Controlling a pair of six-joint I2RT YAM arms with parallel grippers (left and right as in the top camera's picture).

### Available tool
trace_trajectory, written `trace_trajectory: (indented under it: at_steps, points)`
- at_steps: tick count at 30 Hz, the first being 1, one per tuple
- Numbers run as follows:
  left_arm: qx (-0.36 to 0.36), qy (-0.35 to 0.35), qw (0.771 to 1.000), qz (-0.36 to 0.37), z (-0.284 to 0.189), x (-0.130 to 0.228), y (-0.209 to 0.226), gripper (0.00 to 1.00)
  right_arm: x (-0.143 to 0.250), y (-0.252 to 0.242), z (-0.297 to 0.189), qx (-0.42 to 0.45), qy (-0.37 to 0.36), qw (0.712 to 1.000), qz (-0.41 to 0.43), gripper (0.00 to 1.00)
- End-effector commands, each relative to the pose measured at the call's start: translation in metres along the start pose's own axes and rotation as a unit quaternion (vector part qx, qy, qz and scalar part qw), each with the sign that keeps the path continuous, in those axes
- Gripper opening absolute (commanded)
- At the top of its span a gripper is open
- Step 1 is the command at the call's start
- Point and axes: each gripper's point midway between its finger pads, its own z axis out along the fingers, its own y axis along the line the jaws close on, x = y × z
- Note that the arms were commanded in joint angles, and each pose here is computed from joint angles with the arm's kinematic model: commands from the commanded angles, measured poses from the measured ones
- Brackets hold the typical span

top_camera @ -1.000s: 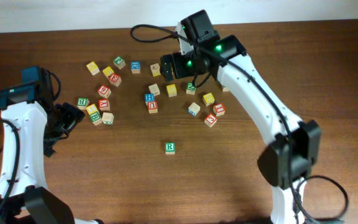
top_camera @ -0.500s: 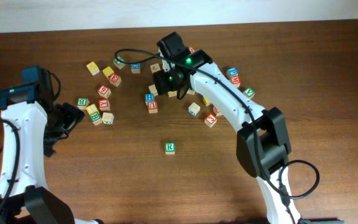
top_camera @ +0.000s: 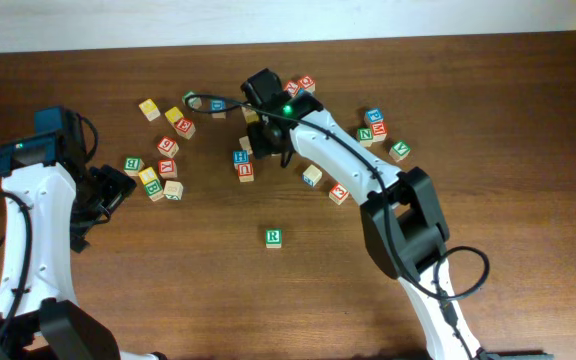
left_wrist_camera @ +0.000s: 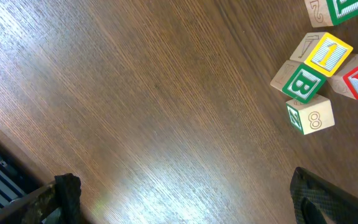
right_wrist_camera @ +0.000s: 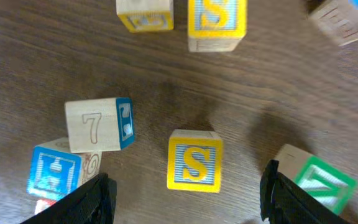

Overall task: Spell out RSS
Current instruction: 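Move the right gripper to the blue S block near the back, then close the right gripper on the blue S block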

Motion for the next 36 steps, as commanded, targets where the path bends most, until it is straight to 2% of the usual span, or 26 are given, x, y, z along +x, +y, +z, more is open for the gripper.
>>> trace_trajectory:
  at_steps: [1, 7, 10, 17, 32, 36]
  points:
    - [-0.005, 0.002, 1.000, 0.003, 0.003, 0.000, 0.002, 0.99, 0.009, 0.003, 0.019, 0.010, 0.010, 1.000, -0.007, 0.66]
    - [-0.005, 0.002, 1.000, 0.003, 0.003, 0.000, 0.002, 0.99, 0.010, -0.009, 0.026, 0.041, 0.008, 0.999, -0.007, 0.64]
    - [-0.005, 0.002, 1.000, 0.003, 0.003, 0.000, 0.002, 0.99, 0.009, -0.009, 0.027, 0.041, 0.006, 0.999, -0.006, 0.54]
    - [-0.005, 0.002, 1.000, 0.003, 0.003, 0.000, 0.002, 0.99, 0.009, -0.012, 0.031, 0.041, 0.006, 0.999, -0.003, 0.46]
    - [-0.005, 0.002, 1.000, 0.003, 0.003, 0.000, 0.002, 0.99, 0.012, -0.012, 0.038, 0.039, 0.004, 0.999, -0.003, 0.44]
    - [-0.005, 0.002, 1.000, 0.003, 0.003, 0.000, 0.002, 0.99, 0.011, -0.012, 0.038, 0.038, 0.001, 0.999, -0.003, 0.38]
